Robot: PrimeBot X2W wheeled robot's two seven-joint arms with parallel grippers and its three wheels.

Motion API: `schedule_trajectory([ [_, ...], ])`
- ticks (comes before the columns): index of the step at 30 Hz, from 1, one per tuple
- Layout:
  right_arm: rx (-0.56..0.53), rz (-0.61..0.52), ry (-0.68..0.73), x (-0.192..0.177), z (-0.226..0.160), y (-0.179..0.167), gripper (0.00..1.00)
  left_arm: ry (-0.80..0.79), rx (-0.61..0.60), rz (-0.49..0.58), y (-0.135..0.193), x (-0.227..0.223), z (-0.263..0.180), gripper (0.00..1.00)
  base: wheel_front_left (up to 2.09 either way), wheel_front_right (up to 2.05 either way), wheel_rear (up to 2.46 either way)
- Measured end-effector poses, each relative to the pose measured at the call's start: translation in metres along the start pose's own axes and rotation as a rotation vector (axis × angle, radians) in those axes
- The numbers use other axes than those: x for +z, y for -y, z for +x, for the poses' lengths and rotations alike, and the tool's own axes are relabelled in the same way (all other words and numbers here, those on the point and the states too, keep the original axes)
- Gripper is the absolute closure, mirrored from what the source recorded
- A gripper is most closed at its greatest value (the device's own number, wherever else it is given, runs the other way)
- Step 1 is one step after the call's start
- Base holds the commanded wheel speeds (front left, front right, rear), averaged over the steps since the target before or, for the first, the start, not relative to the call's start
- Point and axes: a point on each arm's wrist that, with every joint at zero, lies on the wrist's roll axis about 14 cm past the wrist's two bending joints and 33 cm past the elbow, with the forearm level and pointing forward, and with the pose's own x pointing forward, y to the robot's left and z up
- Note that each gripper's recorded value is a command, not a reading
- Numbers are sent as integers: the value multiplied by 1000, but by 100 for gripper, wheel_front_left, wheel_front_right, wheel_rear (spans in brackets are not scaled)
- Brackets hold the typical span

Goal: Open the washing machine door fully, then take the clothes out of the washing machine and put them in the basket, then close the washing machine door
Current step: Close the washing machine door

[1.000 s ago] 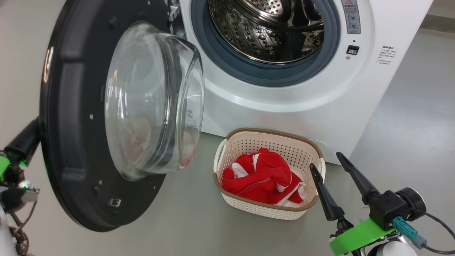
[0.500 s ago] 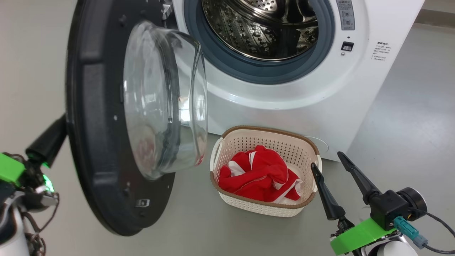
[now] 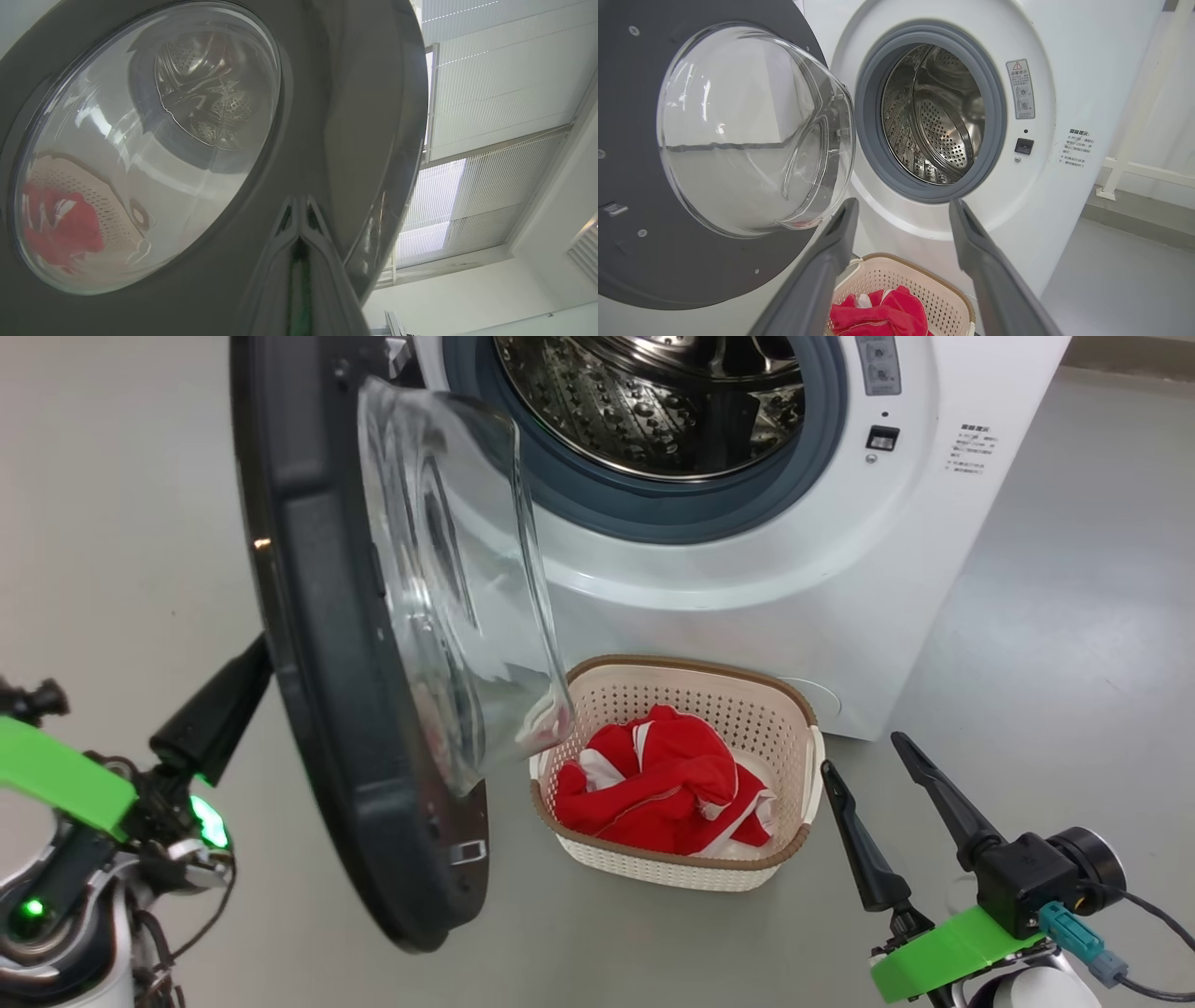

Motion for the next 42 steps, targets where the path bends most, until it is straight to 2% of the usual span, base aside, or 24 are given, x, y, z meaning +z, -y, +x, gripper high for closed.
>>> schedule_trajectory([
  [10,-18,-5,3,2,-4,5,0,-46,-23,-24,3,-21,9,100,0,0,0],
  [18,-14,-8,9,5,-3,4,0,5,-10,-29,-2,-16,3,100,0,0,0],
  [20,-11,-9,11,5,-3,2,0,25,-10,-6,-4,-13,-1,84,0,0,0],
  [21,-9,-10,12,6,-3,2,0,40,-5,17,-6,-11,-4,36,0,0,0],
  [22,-7,-10,14,7,-2,1,0,54,0,34,-7,-8,-7,0,0,0,0],
  [27,2,-10,22,10,-2,-4,0,146,44,128,-20,8,-20,0,0,0,0],
  [32,9,-10,26,11,-1,-7,0,267,56,323,-20,28,-33,0,0,0,0],
  [39,9,-3,27,11,-1,-7,0,367,125,664,-22,37,-45,0,0,0,0],
  [42,6,6,28,12,-1,-6,0,390,143,855,-21,38,-50,0,0,0,0],
])
